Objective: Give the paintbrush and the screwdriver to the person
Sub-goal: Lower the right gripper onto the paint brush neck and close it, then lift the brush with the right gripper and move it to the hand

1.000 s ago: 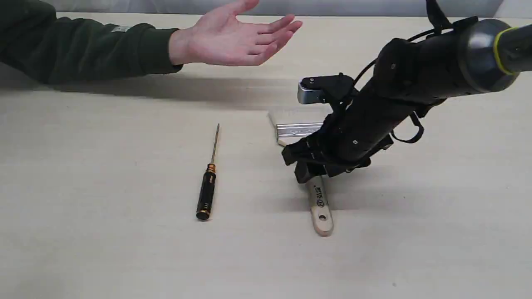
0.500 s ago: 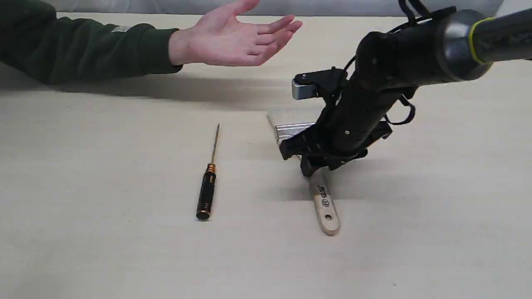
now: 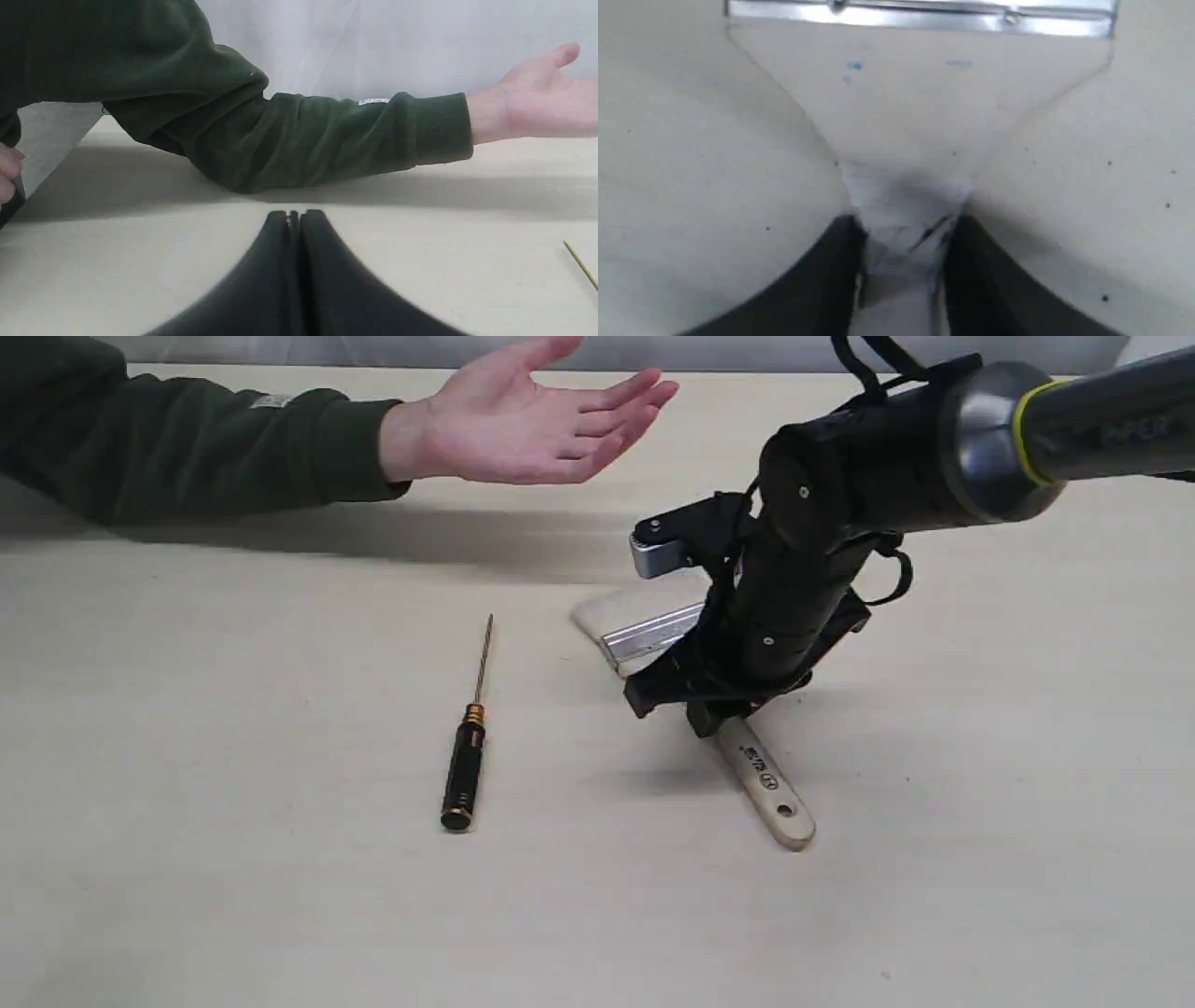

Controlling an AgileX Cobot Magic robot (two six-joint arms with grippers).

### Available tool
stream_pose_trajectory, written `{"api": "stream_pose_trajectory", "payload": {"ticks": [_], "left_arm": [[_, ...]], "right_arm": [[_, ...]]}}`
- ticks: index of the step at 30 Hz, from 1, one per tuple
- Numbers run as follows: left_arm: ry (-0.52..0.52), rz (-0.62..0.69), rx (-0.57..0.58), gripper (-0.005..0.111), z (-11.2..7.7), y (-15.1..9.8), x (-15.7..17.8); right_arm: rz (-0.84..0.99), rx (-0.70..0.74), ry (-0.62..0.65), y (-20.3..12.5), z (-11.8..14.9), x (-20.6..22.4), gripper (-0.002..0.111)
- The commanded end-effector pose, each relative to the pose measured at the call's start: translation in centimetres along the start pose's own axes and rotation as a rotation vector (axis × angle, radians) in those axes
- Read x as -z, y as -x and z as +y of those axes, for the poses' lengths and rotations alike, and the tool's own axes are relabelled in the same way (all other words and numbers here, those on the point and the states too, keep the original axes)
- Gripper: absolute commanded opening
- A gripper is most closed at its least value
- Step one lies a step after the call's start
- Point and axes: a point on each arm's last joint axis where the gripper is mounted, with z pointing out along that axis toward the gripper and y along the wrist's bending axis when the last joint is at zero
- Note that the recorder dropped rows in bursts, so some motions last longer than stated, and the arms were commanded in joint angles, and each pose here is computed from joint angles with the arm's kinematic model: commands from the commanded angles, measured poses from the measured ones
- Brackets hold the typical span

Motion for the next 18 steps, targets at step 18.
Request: {"api": "stream_pose_trajectory", "payload": {"ticks": [18], "left_arm": [[-0.008,-0.011,0.004,0.0,-0.1,0.0,0.0]], "right_arm": [[-0.144,0.024,-0.028,-2.1,-0.5,0.9,0.004]]}}
